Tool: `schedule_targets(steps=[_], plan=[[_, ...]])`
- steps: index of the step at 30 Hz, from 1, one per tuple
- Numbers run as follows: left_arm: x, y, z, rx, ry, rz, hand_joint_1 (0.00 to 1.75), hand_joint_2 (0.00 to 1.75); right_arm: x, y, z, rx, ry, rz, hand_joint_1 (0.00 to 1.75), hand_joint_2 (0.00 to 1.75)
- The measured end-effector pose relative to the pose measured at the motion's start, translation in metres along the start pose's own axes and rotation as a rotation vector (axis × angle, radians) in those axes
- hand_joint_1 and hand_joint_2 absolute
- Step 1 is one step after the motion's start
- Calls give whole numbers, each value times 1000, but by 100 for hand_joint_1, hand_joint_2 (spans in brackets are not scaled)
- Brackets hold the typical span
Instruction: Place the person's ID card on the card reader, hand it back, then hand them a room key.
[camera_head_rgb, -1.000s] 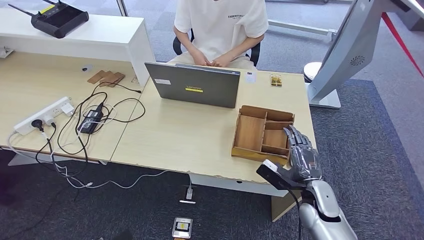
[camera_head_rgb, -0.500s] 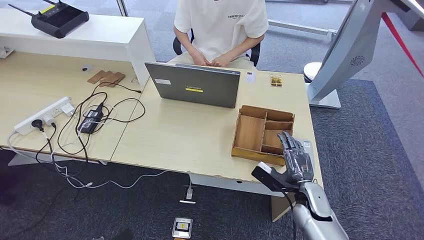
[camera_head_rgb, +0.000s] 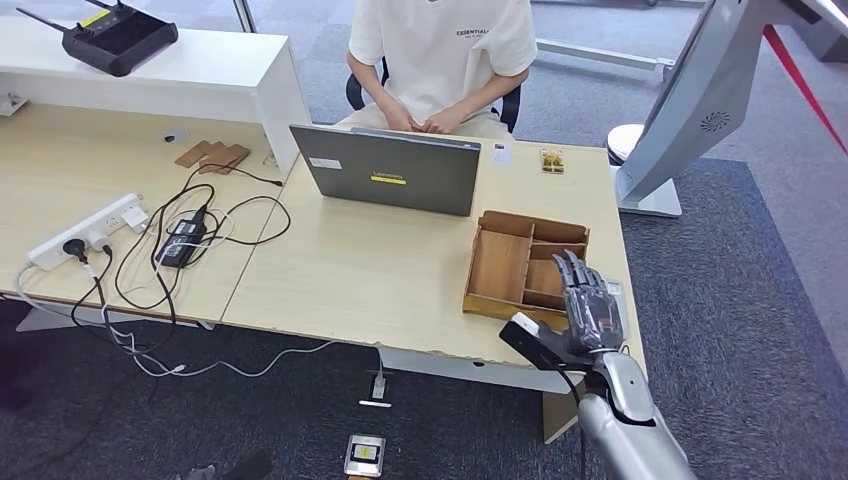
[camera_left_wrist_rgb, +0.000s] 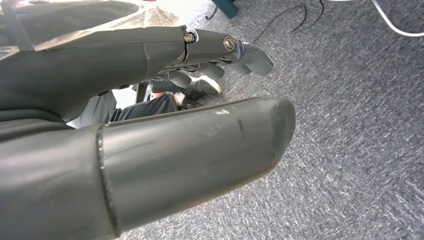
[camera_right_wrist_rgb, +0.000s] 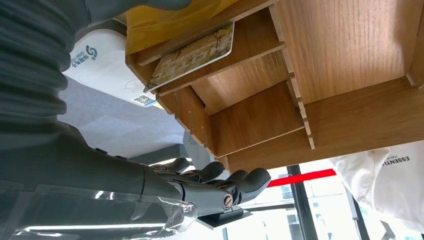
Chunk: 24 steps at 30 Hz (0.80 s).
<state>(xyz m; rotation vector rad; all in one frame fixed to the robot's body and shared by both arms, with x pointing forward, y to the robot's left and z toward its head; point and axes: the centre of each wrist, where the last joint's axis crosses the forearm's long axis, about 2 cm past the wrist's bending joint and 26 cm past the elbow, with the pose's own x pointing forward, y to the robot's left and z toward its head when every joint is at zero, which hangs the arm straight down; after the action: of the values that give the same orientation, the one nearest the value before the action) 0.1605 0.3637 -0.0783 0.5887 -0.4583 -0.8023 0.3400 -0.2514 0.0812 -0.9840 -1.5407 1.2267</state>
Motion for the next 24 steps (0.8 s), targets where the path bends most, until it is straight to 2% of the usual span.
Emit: schedule_targets(steps=[24], plan=[[0,0,0,0,2,3,0,0,-8,10,-2,55,31,-1,0,175]])
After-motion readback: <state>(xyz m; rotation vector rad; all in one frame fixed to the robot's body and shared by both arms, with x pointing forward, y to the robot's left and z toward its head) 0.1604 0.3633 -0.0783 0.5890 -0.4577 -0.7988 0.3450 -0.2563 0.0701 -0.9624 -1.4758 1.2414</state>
